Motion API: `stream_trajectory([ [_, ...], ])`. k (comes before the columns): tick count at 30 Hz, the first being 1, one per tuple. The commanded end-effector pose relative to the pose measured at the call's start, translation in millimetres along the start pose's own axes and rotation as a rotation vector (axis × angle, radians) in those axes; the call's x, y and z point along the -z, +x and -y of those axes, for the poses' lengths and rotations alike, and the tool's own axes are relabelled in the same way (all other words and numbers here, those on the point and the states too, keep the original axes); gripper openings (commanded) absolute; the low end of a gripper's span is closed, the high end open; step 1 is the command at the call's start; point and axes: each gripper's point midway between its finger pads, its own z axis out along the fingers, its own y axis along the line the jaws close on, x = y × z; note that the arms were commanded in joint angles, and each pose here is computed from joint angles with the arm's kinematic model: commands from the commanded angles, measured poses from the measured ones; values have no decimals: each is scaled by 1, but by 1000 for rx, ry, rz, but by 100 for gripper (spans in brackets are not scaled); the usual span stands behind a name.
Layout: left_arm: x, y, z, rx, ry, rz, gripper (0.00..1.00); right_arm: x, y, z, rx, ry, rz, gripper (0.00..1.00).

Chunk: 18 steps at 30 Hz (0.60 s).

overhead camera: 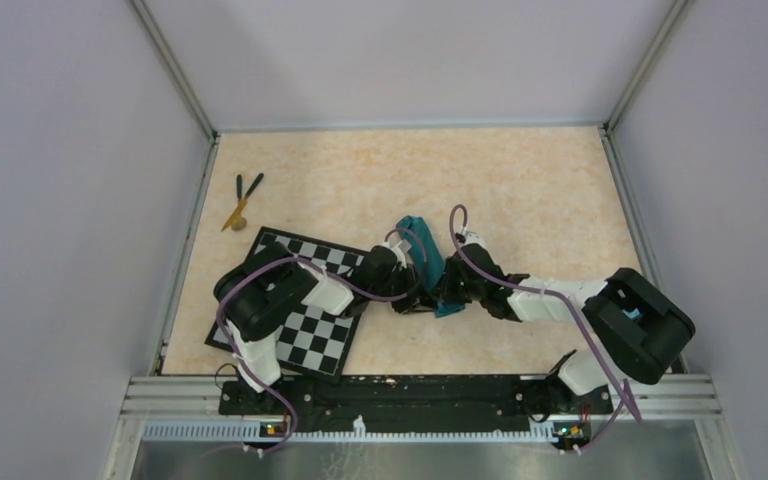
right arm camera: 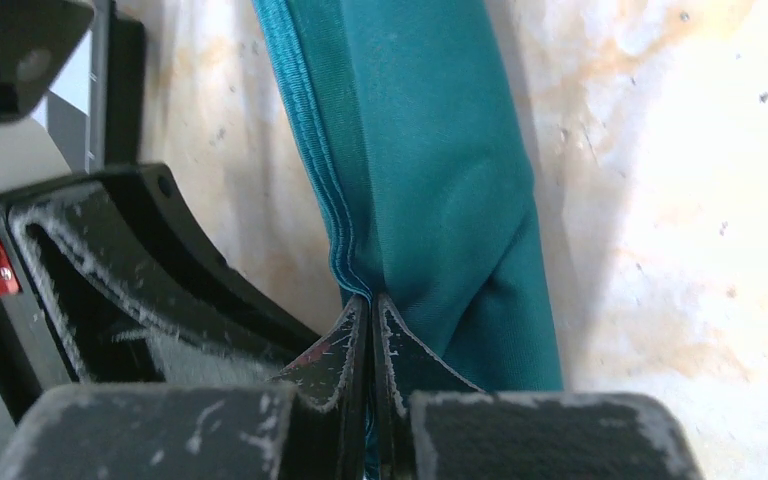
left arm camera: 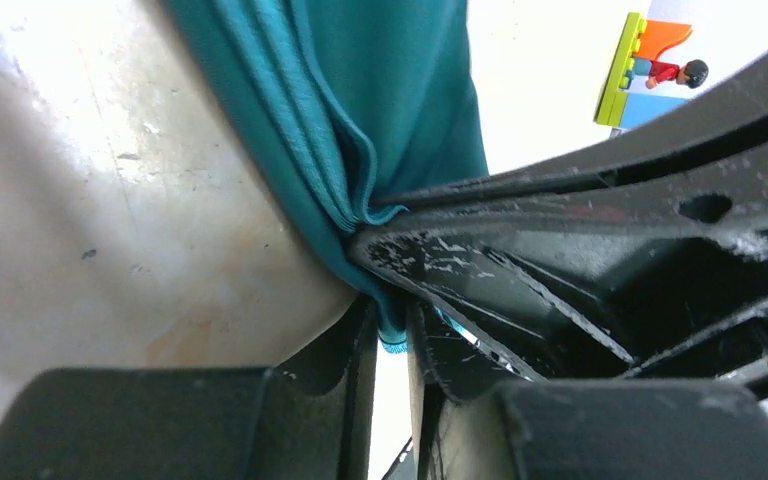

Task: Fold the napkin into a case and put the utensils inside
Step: Smooth out the smaller rectangle-folded napkin at the center of the board.

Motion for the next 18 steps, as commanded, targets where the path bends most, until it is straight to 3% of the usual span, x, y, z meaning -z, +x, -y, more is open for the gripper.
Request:
stream_trajectory([
  [1, 8, 5, -20, -32, -86, 24, 25, -13, 16, 21, -19, 29, -28, 0],
  [7, 37, -3, -7, -142, -87, 76, 33, -13, 19, 34, -6, 54, -36, 0],
  [12, 72, -38, 19, -210, -67, 130, 41, -11, 20, 37, 19, 61, -43, 0],
  [14, 79, -56, 33, -218, -30, 153, 34, -11, 19, 37, 28, 62, -43, 0],
  [16, 77, -70, 45, -231, 7, 159, 18, -11, 18, 36, 30, 59, -40, 0],
  [18, 68, -83, 56, -247, 45, 144, 9, -11, 17, 35, 32, 57, -38, 0],
])
